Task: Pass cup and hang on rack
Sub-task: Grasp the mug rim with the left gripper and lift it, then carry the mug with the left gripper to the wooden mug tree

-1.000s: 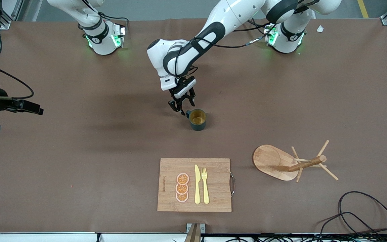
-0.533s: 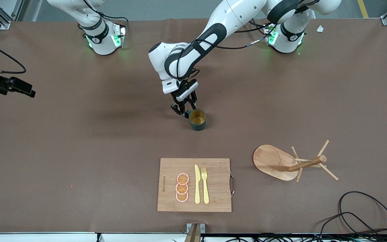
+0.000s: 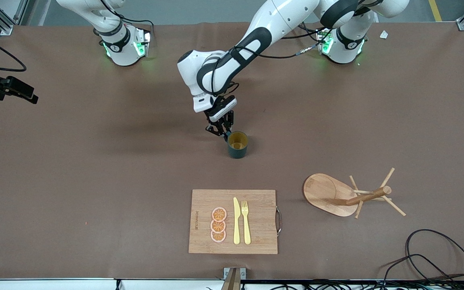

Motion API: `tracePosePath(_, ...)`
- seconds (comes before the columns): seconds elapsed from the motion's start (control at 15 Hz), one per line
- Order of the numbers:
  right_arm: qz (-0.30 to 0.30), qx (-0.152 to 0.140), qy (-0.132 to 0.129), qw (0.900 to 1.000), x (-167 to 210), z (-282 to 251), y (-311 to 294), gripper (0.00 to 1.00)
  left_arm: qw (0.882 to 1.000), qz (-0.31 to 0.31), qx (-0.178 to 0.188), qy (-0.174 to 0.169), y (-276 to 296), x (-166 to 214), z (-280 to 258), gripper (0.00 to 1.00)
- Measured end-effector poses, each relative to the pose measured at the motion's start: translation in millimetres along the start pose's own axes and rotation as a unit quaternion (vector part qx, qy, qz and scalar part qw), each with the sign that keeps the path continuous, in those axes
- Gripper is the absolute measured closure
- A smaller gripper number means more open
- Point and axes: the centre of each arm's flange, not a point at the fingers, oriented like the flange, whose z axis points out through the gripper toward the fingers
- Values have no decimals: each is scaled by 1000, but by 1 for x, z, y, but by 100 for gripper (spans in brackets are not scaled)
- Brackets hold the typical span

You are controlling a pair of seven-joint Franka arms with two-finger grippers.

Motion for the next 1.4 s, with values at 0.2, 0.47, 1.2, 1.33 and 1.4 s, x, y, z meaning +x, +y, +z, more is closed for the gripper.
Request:
tracePosePath(0.2, 2, 0, 0, 1000, -1, -3, 0, 0, 1000, 18, -4, -1, 12, 23, -3, 79)
tracePosePath(0.47, 5, 0, -6, 1000, -6, -11, -1, 0, 999, 23, 3, -38, 42, 118, -18, 79)
tracePosePath(1.2, 5, -1, -19, 1000, -14, -21, -1, 0, 956, -55, -9, -289, 22, 432, -57, 79)
tracePosePath(1.33, 4, -2, -19, 1000, -17, -29, -2, 0, 931, -94, -16, -353, 7, 477, -43, 79)
tracePosePath(1.4, 3, -1, -15, 1000, -18, -36, -2, 0, 916, -112, -22, -384, -3, 503, -33, 79)
